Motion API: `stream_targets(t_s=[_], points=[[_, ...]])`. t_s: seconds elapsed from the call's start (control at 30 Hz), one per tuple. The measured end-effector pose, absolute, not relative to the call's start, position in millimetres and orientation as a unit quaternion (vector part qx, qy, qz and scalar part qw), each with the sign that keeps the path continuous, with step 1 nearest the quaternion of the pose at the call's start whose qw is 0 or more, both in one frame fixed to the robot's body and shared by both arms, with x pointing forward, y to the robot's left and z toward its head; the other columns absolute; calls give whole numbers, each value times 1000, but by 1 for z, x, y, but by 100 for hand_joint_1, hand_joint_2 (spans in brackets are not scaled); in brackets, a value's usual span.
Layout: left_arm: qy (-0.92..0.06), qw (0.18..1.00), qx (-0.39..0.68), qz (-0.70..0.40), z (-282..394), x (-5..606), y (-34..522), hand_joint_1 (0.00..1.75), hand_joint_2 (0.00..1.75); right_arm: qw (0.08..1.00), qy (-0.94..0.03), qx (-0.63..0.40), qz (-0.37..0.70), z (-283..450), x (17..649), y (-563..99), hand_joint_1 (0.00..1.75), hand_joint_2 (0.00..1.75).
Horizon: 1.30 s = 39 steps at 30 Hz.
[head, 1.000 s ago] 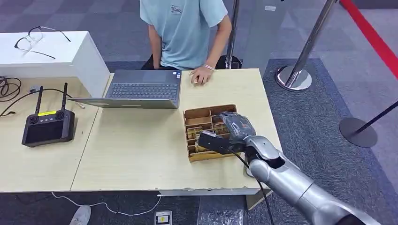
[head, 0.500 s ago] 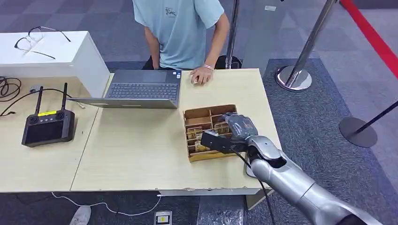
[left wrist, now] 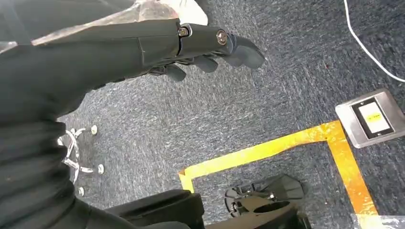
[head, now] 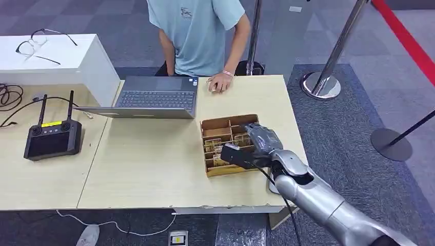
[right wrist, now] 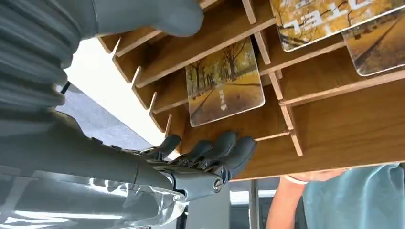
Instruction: Pass the card to the sensor for recognition and then transmit it.
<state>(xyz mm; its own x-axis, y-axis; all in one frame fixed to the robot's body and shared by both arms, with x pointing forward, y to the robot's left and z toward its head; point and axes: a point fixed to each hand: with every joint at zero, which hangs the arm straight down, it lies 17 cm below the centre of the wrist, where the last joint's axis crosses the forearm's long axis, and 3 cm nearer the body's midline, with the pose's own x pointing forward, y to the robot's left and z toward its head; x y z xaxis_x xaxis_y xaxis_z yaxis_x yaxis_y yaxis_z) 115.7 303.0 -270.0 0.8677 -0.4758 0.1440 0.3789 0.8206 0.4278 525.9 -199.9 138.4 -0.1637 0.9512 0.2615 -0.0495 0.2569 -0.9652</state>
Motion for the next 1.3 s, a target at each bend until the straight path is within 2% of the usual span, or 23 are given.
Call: stream_targets(t_s=[0.07, 0.1, 0.3, 0.6, 0.67, 0.83, 0.9, 1.0, 1.3], points=[[-123, 946, 197, -226, -270, 116, 303, 0, 175, 524, -594, -379, 478, 138, 526, -201, 126, 175], [-124, 946, 197, -226, -270, 116, 303, 0, 175, 524, -594, -379, 478, 137, 526, -201, 134, 175], [-124, 946, 197, -225, -270, 116, 303, 0, 175, 527, -590, -380, 479, 134, 526, -203, 141, 175], [-123, 947, 197, -223, -270, 115, 303, 0, 175, 527, -591, -380, 478, 134, 526, -203, 141, 175], [-123, 947, 197, -223, -270, 115, 303, 0, 175, 527, -591, -380, 479, 134, 525, -203, 148, 175], [-122, 947, 196, -222, -270, 115, 303, 0, 175, 526, -592, -380, 478, 133, 526, -203, 150, 175], [-122, 947, 197, -222, -270, 115, 303, 0, 175, 525, -594, -379, 478, 134, 526, -202, 154, 175], [-122, 947, 197, -222, -270, 115, 303, 0, 175, 522, -598, -381, 474, 136, 525, -202, 175, 175], [-123, 947, 197, -220, -270, 115, 303, 0, 175, 502, -620, -386, 463, 155, 525, -191, 175, 175]])
